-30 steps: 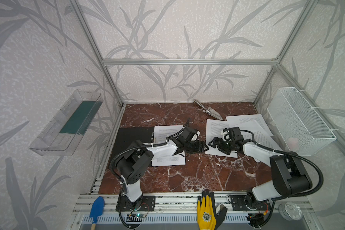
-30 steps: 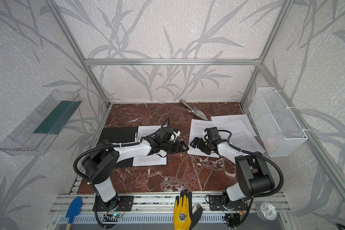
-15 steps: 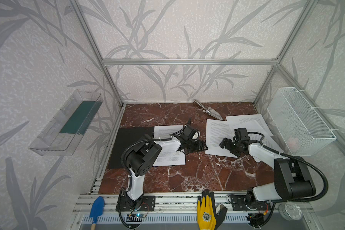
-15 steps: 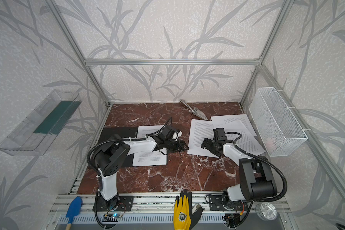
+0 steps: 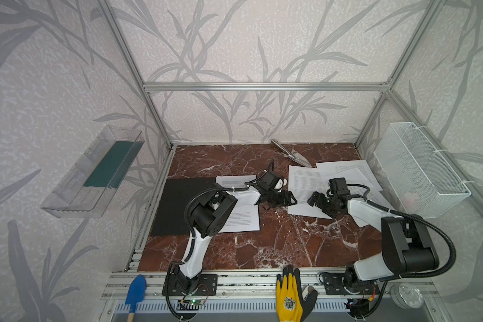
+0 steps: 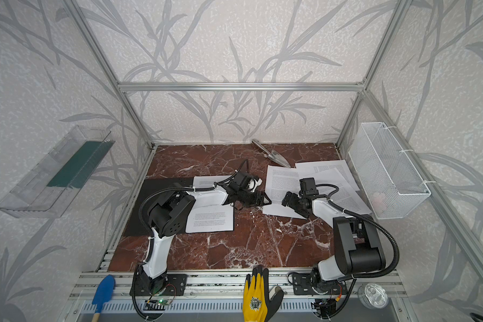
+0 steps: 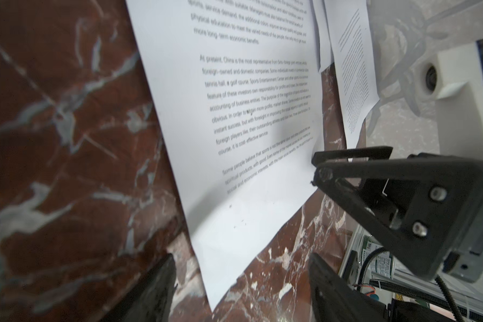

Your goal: Put the files into the folder

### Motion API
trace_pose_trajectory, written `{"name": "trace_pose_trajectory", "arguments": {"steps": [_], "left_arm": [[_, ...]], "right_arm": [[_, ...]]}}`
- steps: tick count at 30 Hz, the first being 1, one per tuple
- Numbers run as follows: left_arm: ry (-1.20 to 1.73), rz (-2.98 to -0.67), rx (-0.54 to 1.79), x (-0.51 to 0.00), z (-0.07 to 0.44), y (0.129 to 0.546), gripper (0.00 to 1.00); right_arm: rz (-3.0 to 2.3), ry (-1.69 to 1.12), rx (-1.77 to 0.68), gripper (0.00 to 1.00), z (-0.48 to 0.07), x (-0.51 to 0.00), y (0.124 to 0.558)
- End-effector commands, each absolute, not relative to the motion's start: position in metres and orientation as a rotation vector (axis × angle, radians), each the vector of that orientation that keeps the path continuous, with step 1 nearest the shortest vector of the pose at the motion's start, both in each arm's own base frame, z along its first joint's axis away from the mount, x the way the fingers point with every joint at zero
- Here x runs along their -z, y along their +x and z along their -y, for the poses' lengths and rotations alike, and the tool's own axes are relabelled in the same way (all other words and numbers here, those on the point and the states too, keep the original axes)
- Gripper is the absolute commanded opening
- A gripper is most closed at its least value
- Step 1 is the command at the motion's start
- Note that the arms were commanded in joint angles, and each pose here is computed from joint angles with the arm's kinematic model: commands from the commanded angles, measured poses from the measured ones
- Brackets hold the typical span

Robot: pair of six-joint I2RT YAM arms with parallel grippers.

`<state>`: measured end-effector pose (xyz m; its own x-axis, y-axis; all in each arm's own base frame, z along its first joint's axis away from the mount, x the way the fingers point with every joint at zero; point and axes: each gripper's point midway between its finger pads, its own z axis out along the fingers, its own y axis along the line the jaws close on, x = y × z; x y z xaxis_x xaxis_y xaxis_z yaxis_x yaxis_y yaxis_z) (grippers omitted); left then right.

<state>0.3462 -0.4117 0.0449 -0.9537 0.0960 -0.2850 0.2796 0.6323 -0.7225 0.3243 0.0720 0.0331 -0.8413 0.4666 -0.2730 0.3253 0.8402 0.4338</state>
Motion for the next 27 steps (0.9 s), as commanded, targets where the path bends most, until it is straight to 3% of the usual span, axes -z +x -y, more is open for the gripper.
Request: {"name": "trace_pose_trajectory", "arguments": {"steps": [1, 12, 17, 23, 27], "left_arm": [[0.265, -2.689, 1.161, -0.012, 0.404, 0.361, 0.78], [0.222, -2.554, 1.496, -0.038, 0.431, 0.358, 0.78], [0.22, -2.512, 1.537, -0.052, 0.431, 0.355, 0.78], [0.164, -2.524, 1.499, -0.049, 0.423, 0.356, 0.66], [0.129, -2.527, 1.494, -0.048, 0.423, 0.362, 0.42]], "right_arm": [[-2.713, 0.623, -0.534, 0.93, -0.073, -0.019, 0.315], [-2.747, 0.627, -0.622, 0.92, -0.085, -0.007, 0.316], [-2.747, 0.632, -0.641, 0.92, -0.086, -0.007, 0.316], [-2.744, 0.639, -0.682, 0.92, -0.089, -0.006, 0.317], [-2.731, 0.613, -0.707, 0.93, -0.091, -0.011, 0.317]]}}
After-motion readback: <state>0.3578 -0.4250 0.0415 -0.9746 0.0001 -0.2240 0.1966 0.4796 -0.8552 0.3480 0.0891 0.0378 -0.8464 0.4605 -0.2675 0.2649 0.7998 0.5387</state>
